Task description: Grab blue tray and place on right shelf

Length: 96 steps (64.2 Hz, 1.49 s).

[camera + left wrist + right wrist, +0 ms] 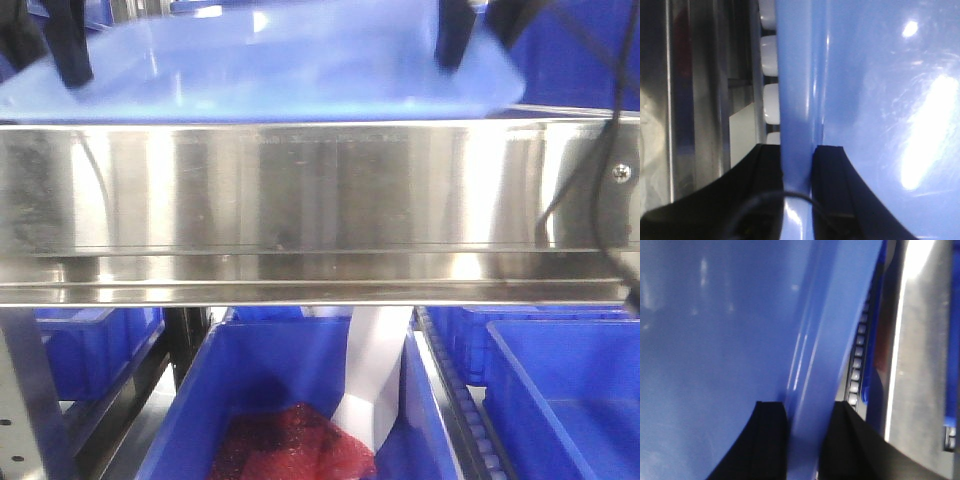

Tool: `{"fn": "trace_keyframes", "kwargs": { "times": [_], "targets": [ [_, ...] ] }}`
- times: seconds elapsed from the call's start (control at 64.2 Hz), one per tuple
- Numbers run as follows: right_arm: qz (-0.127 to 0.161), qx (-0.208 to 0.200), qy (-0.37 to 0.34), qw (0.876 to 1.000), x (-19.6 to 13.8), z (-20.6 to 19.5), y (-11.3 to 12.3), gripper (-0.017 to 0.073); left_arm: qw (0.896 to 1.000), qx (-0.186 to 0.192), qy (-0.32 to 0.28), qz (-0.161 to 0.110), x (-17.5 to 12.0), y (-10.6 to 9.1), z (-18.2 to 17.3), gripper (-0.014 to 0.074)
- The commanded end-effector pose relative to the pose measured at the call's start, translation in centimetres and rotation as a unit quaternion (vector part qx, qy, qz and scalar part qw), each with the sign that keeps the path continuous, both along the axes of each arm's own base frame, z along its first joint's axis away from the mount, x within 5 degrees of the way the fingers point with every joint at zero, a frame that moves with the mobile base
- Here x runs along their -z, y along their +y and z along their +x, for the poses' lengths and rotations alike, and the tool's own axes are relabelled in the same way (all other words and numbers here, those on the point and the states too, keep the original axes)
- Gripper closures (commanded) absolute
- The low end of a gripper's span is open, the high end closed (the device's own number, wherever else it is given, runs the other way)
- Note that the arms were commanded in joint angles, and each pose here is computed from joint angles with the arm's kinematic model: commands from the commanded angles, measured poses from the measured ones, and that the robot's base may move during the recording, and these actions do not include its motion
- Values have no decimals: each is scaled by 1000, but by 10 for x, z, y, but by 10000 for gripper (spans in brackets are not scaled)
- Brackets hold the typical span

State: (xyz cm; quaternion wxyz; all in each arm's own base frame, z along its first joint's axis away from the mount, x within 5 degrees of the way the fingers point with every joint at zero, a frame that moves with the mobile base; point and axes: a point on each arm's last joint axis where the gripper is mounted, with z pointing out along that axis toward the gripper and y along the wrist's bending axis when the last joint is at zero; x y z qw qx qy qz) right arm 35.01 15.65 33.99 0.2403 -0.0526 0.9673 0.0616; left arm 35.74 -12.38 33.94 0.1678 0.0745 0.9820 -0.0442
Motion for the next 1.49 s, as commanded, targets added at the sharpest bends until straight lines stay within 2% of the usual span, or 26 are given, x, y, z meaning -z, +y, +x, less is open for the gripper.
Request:
{"fn": "trace_keyframes", "kwargs": {
  "times": [0.0, 0.093, 0.218, 0.28, 0.483, 0.576, 0.638, 0.794, 0.888, 0.934, 1.09, 1.246, 1.339, 1.479],
  "targets": [
    [24, -16, -48, 998, -24, -2, 2, 475, 997, 10, -67, -37, -29, -5, -4, 447],
    [21, -15, -41, 999, -22, -2, 1, 341, 997, 10, -68, -37, -26, -6, -1, 295],
    [21, -14, -42, 999, -23, -2, 1, 34, 996, 10, -78, -41, -27, -7, 0, 114],
    [20, -14, -39, 999, -23, -2, 1, -92, 996, 10, -78, -41, -27, -7, 0, 73],
    [20, -13, -48, 999, -30, -7, -2, -73, 996, 10, -75, -41, -30, -5, -3, 65],
    [27, -13, -64, 997, -42, -14, -5, -62, 995, 11, -87, -43, -43, -2, -12, 66],
    [35, -14, -81, 996, -54, -21, -9, -23, 994, 12, -101, -48, -54, 1, -21, 67],
    [42, -16, -119, 992, -80, -45, -19, 228, 984, 18, -164, -65, -84, 12, -52, 112],
    [47, -16, -136, 989, -90, -64, -28, 442, 979, 20, -189, -73, -90, 20, -76, 209],
    [45, -16, -143, 989, -91, -73, -34, 519, 976, 19, -203, -77, -93, 26, -92, 270],
    [49, -26, -191, 980, -93, -107, -51, 504, 965, 18, -243, -93, -89, 41, -134, 467],
    [52, -53, -244, 967, -75, -142, -66, 504, 952, 23, -287, -103, -75, 57, -177, 646],
    [54, -71, -285, 954, -61, -164, -75, 504, 942, 29, -318, -107, -61, 66, -202, 642],
    [62, -87, -334, 936, -27, -194, -88, 504, 912, 26, -389, -130, -44, 80, -241, 642]
  ]
}}
